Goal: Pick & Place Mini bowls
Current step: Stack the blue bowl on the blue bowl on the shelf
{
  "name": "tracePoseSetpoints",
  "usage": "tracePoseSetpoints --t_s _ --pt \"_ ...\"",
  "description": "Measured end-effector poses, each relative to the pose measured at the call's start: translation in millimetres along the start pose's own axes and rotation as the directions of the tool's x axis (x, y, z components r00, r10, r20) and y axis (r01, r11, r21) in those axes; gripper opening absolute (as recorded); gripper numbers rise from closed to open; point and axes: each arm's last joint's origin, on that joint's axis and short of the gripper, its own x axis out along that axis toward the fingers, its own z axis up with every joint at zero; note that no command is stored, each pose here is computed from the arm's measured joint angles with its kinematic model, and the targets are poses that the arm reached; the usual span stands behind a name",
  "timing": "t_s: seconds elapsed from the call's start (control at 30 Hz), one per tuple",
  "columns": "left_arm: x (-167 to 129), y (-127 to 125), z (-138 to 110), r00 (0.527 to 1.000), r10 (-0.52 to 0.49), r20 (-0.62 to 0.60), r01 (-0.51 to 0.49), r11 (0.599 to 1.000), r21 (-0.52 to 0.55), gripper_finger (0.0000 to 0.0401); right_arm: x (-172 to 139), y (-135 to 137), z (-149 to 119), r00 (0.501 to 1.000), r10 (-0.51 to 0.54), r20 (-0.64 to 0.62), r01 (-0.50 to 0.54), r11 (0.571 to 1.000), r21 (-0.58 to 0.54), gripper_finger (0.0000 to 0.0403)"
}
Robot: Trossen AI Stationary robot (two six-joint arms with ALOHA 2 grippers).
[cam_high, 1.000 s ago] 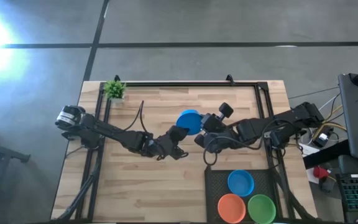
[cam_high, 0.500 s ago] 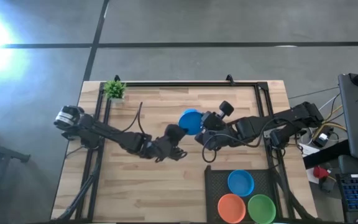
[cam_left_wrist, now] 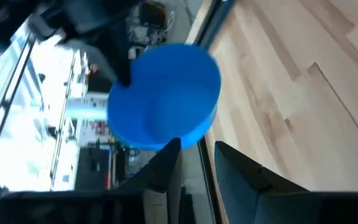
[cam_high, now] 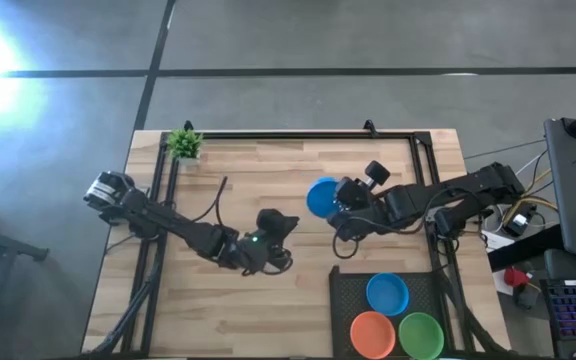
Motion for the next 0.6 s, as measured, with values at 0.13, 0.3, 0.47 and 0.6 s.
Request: tracePoseSetpoints --t_s 0.13,0.3,0.47,0.6 --pt "-2.0 0.0 0.1 0.999 0.026 -0.033 -0.029 0.995 -0.099 0.0094 -7.1 -9.5 -4.4 0.994 0.073 -0.078 -0.072 0.997 0.017 0.0008" --pt "-4.6 4.0 -3.2 0.998 0.033 -0.053 -0.044 0.974 -0.222 0.0094 -18.0 -20.2 -9.0 0.943 0.257 -0.212 -0.251 0.967 0.053 0.0008" --pt "-14.0 21.0 -13.6 0.999 0.021 -0.05 -0.038 0.93 -0.365 0.0093 -29.7 -28.9 -14.0 0.855 0.409 -0.318 -0.401 0.911 0.094 0.0008" --pt "-24.8 39.5 -27.1 1.0 -0.026 -0.009 0.019 0.892 -0.451 0.0082 -41.7 -30.6 -21.7 0.768 0.495 -0.406 -0.5 0.86 0.102 0.0008"
